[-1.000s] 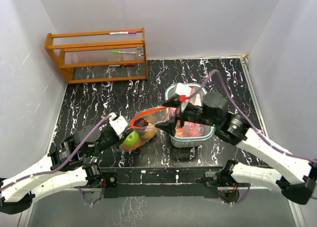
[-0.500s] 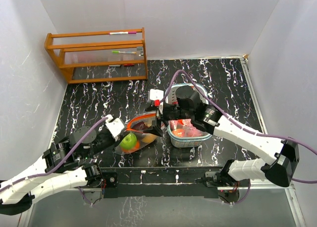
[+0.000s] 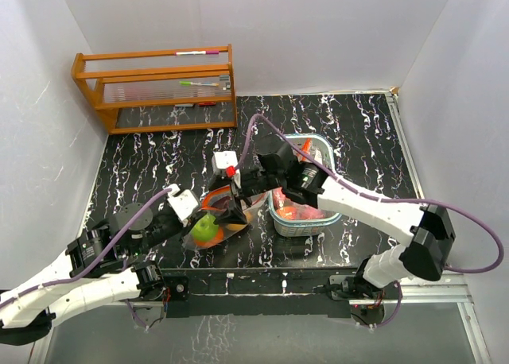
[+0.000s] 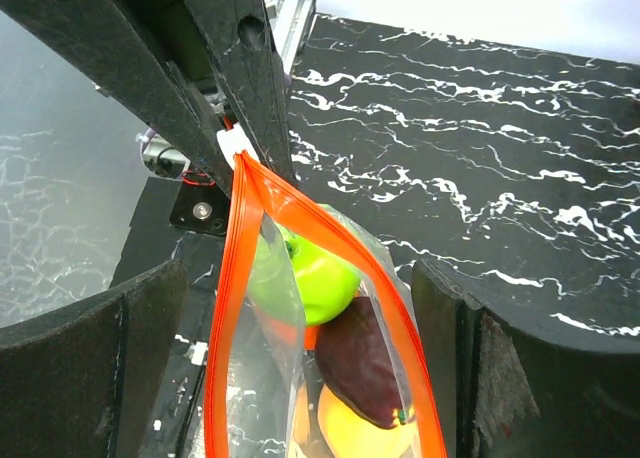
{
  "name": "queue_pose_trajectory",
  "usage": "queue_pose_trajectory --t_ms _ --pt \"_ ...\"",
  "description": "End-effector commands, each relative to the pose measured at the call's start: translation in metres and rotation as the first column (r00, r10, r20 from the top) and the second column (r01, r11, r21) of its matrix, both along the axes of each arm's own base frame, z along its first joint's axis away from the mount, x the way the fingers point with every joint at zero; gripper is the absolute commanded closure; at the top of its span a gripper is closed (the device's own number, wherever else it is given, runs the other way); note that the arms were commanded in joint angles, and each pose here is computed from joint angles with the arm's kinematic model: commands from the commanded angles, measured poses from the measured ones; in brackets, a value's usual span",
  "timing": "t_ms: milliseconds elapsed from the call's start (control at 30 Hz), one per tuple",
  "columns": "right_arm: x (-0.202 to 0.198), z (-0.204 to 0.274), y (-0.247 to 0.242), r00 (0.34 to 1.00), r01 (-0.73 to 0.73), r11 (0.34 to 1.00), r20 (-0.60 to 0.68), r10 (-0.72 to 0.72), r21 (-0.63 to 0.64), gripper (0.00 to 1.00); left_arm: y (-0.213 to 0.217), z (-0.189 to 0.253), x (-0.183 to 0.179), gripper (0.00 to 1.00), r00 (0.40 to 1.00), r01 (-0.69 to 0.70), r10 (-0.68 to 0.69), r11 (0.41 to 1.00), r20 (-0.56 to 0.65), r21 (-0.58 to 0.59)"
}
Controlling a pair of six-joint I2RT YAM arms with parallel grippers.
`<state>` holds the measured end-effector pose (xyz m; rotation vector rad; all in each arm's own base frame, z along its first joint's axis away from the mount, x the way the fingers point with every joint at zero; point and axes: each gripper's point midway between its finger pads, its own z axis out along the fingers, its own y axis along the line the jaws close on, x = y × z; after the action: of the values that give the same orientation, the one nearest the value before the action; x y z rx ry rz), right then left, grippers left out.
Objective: Place the food in the zip-top bag and seal the zipper
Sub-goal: Zip the zipper food storage bag at the center of the board.
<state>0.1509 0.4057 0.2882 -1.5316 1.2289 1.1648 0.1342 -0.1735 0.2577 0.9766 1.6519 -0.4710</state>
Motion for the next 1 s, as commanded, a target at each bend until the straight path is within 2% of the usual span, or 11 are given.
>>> queue_pose_trajectory --t_ms 0,33,267,300,333,367,600,633,700,833,967 --pt "-0.002 0.023 0.012 0.997 -0.049 0.997 0.06 0.045 0.062 0.04 -0.001 0.023 -0.003 1.0 0.999 0.026 -0.025 0.999 0.027 -0.032" --pt "-0.001 0.022 0.012 0.997 -0.048 0.997 0.062 0.045 0.06 0.05 -0.001 0.024 -0.004 1.0 0.999 0.031 -0.03 0.999 0.028 -0.035" --pt "0.001 0.013 0.015 0.999 -0.045 0.999 0.017 0.045 0.018 0.43 0.003 0.033 -0.007 1.0 0.999 0.034 -0.032 0.997 0.038 -0.067" --pt "0.002 0.013 0.016 0.999 -0.032 0.999 0.003 0.032 0.01 0.54 0.004 0.032 -0.007 1.0 0.999 0.032 -0.03 0.997 0.038 -0.064" --pt "0.005 0.016 0.017 1.0 -0.02 1.0 0.001 0.02 0.006 0.83 0.004 0.032 -0.007 1.0 0.999 0.031 -0.029 0.998 0.037 -0.063" --pt "0.01 0.014 0.018 1.0 0.012 1.0 -0.015 -0.012 -0.014 0.91 0.004 0.031 -0.007 1.0 0.999 0.03 -0.028 0.998 0.036 -0.062" --pt "0.041 0.017 0.017 0.975 0.219 0.975 -0.036 -0.221 -0.047 0.92 0.011 0.03 0.002 1.0 0.998 -0.043 0.047 0.996 0.043 -0.081" --pt "0.047 0.021 0.015 0.965 0.259 0.965 -0.029 -0.26 -0.03 0.92 0.013 0.03 0.004 0.94 0.997 -0.062 0.066 0.994 0.044 -0.092" --pt "0.05 0.03 0.01 0.954 0.301 0.954 -0.022 -0.3 0.013 0.92 0.018 0.033 0.006 0.64 0.994 -0.088 0.094 0.989 0.049 -0.121" --pt "0.048 0.043 -0.001 0.94 0.341 0.937 -0.032 -0.339 0.072 0.92 0.028 0.043 0.013 0.47 0.983 -0.155 0.17 0.97 0.066 -0.187" --pt "0.044 0.052 -0.007 0.935 0.355 0.929 -0.053 -0.352 0.106 0.92 0.033 0.051 0.019 0.4 0.971 -0.195 0.22 0.954 0.089 -0.226"
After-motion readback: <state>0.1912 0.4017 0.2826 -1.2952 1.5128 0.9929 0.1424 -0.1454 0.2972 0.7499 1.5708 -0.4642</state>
